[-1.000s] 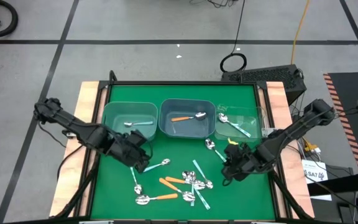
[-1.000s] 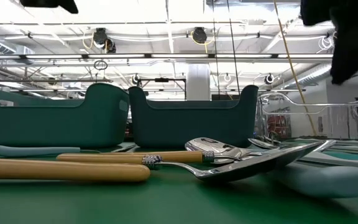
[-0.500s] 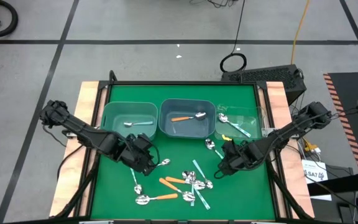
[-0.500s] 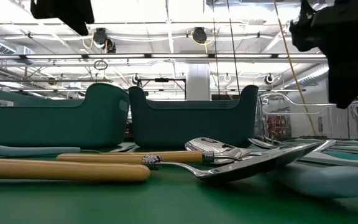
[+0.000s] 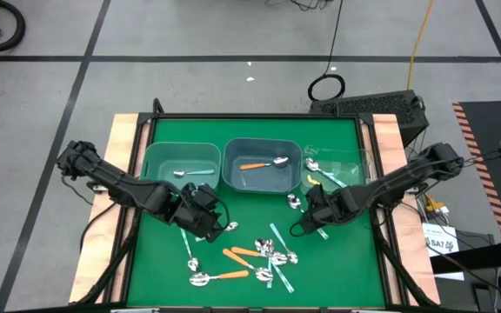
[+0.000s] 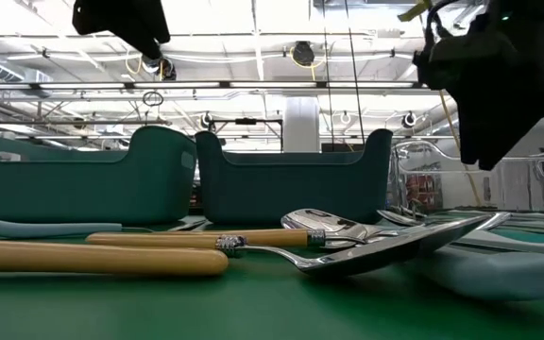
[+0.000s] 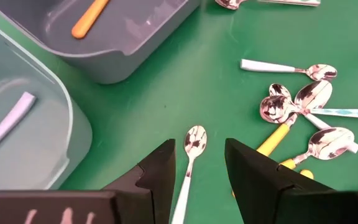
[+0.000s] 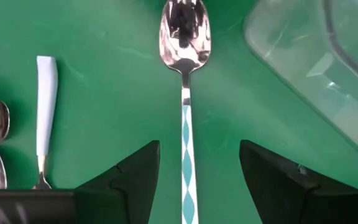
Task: Sort silverware by color (type)
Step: Put the white spoon into the transparent bin
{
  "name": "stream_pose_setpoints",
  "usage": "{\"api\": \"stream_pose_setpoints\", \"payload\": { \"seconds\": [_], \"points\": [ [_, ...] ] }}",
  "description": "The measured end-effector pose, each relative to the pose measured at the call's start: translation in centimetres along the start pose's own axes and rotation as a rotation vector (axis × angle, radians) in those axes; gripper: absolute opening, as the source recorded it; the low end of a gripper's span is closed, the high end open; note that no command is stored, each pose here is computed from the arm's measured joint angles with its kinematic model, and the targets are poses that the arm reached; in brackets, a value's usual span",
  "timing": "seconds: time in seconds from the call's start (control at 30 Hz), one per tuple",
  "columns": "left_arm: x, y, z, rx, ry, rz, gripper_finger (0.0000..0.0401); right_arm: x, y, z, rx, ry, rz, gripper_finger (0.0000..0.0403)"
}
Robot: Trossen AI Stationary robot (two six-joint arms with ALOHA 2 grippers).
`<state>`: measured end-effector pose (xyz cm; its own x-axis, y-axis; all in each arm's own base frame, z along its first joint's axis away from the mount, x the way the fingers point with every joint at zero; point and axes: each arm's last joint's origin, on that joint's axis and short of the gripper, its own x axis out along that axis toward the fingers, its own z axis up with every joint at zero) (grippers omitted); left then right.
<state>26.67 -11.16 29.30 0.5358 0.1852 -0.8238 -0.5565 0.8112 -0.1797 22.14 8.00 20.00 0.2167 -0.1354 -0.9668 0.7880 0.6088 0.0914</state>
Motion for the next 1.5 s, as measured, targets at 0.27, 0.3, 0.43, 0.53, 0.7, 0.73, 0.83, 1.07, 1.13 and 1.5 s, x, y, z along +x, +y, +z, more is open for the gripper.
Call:
{"api": "stream_pose_setpoints", "payload": {
  "seconds": [0.27, 0.3, 0.43, 0.53, 0.7, 0.73, 0.83, 1.07, 1.13, 1.5],
  "points": [
    [0.1, 0.1, 0.2, 0.009, -0.003, 0.004, 0.0145, 1.9, 1.0, -0.4, -0.021, 0.107, -0.009, 0.0217],
    [0.1, 0.1, 0.2, 0.010, -0.003, 0.004, 0.0145, 2.1, 1.0, -0.4, -0.021, 0.115, -0.018, 0.0217],
    [0.1, 0.1, 0.2, 0.015, -0.002, 0.004, 0.0145, 2.6, 1.1, -0.4, -0.019, 0.122, -0.036, 0.0217],
    [0.1, 0.1, 0.2, 0.015, -0.003, 0.004, 0.0145, 2.9, 1.1, -0.3, -0.019, 0.126, -0.047, 0.0217],
    [0.1, 0.1, 0.2, 0.018, -0.003, 0.003, 0.0145, 3.1, 1.2, -0.1, -0.024, 0.120, -0.043, 0.0217],
    [0.1, 0.1, 0.2, 0.018, -0.003, 0.003, 0.0145, 3.1, 1.2, 0.0, -0.025, 0.121, -0.043, 0.0217],
    [0.1, 0.1, 0.2, 0.017, -0.003, 0.003, 0.0145, 3.1, 1.1, 0.1, -0.023, 0.117, -0.042, 0.0217],
    [0.1, 0.1, 0.2, 0.023, -0.003, 0.003, 0.0145, 4.1, 0.7, 0.1, -0.013, 0.110, -0.024, 0.0215],
    [0.1, 0.1, 0.2, 0.023, -0.003, 0.003, 0.0145, 4.4, 0.6, 0.0, -0.007, 0.110, -0.022, 0.0212],
    [0.1, 0.1, 0.2, 0.061, -0.002, 0.003, 0.0145, 5.7, -0.4, -0.7, 0.001, 0.127, -0.021, 0.0189]
  ]
}}
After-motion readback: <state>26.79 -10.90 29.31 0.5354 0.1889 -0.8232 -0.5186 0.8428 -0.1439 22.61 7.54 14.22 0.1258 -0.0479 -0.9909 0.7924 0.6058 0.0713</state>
